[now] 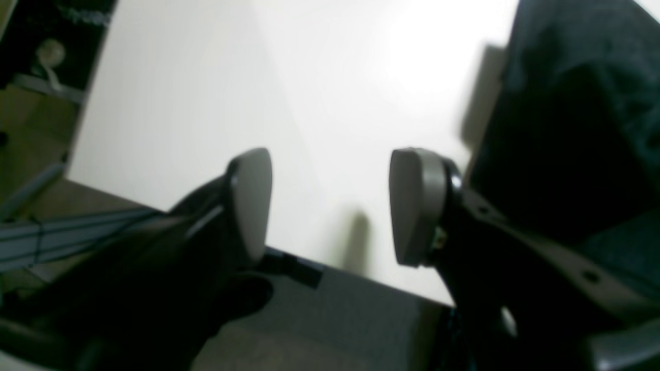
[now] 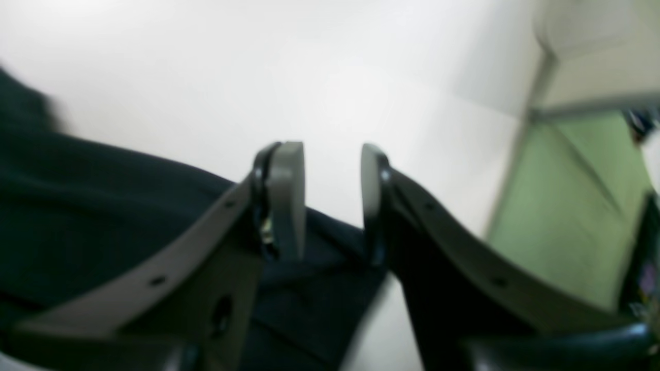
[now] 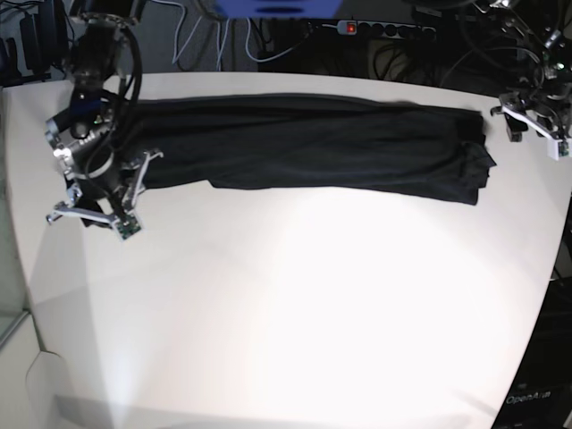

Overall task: Fold the T-shirt properly
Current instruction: 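Reposition both grippers onto the two ends of the shirt strip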

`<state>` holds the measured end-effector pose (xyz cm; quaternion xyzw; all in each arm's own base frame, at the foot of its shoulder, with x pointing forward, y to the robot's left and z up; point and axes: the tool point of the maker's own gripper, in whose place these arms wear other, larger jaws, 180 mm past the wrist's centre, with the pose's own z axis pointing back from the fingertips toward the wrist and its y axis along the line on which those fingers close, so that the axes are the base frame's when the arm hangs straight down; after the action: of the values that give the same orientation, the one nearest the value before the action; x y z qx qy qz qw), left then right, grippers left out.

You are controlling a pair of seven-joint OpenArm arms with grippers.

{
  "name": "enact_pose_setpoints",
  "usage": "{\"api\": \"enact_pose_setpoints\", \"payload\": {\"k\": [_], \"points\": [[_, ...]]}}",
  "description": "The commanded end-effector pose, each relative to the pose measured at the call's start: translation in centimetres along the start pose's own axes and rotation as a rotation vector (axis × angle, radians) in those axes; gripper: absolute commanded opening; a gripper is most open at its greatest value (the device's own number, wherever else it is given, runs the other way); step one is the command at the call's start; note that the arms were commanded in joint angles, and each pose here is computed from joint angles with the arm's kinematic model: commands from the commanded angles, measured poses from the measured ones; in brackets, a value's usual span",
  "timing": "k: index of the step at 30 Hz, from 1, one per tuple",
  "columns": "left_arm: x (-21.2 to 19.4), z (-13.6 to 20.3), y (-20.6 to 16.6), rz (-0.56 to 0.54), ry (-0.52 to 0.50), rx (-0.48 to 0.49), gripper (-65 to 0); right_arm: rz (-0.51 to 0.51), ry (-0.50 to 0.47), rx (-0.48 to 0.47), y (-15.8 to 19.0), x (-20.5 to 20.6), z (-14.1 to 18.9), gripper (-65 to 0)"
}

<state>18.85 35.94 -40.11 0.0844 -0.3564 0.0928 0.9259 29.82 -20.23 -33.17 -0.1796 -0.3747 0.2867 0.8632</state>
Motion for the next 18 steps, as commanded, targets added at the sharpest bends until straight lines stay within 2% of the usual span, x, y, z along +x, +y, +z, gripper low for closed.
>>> {"api": "enact_pose_setpoints", "payload": {"k": [1,10,14,18], "points": [[2.1,0.2,0.7,-0.012,-0.061,0.011,-30.2,-0.001,-0.008,-0.017,-0.9,0.0,0.0,-44.9],[3.3,-0.1,0.6,-0.01,-0.08,0.013,-30.2,-0.086,0.142,0.007,-0.9,-6.0,-1.7,-45.6],[3.9,-0.3,0.5,-0.009,-0.092,0.009,-30.0,-0.141,0.137,0.014,-0.7,-7.2,-2.3,-50.6],[4.3,-1.0,-1.6,-0.05,-0.088,-0.04,-23.2,-0.188,0.16,0.02,-0.3,-8.8,-2.7,-53.1]]}}
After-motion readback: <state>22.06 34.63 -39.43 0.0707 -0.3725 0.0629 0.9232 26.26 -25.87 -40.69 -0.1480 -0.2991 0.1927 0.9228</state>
